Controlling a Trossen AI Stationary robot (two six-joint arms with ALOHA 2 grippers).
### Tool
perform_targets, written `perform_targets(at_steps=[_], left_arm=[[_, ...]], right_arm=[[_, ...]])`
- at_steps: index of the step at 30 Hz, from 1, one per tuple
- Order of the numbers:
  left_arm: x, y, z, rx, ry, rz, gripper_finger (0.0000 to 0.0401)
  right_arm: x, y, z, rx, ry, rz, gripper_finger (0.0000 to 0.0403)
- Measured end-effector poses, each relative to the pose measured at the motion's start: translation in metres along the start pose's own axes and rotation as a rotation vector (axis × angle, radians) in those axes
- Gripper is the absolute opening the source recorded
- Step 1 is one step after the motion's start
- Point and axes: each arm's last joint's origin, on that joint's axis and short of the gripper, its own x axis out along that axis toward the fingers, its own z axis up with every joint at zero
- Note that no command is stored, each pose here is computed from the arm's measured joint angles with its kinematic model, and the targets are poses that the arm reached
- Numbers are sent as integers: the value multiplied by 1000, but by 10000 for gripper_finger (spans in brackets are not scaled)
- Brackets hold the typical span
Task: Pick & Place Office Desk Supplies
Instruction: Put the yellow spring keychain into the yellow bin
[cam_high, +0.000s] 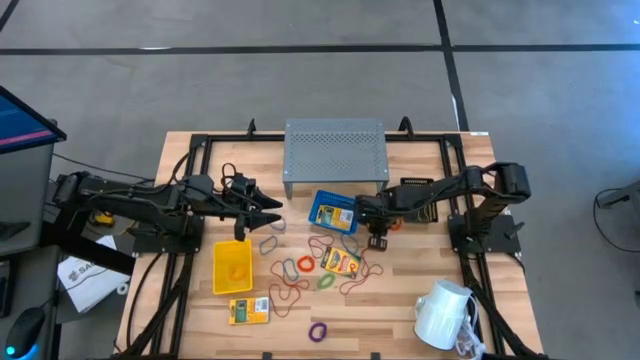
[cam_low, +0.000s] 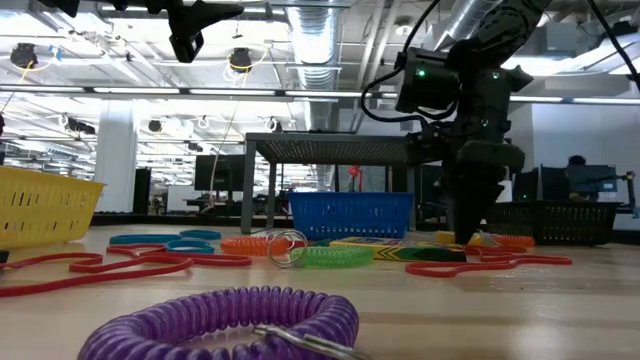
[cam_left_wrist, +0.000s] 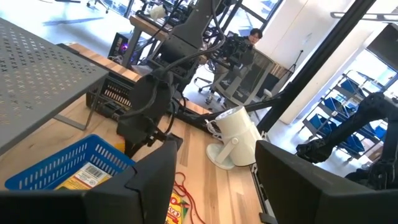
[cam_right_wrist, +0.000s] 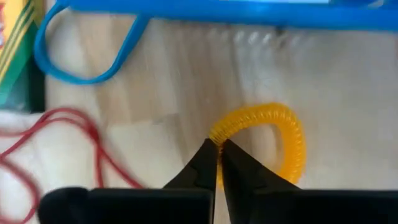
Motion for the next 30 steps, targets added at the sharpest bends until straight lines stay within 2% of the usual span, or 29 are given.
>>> perform_targets(at_steps=[3,8,14,17,23,30], left_arm=[[0,0,0,0,0,0,214],[0,0,0,1,1,0,214],[0,0,0,3,0,-1,214],[0,-1,1,56,-9,-6,214],[-1,-6,12,198,-131,-34,214],[0,-7,20,194,-235,-12,214]], right_arm=[[-12,1,-6,36,1,27,7],[-48,1,-10,71,-96,33,3],[-98,4,-21,149,-292,89,2],[-122,5,-29,181,-401,126,2],[-156,8,-39,232,-591,216,1],[-188,21,-36,222,-859,371,1]])
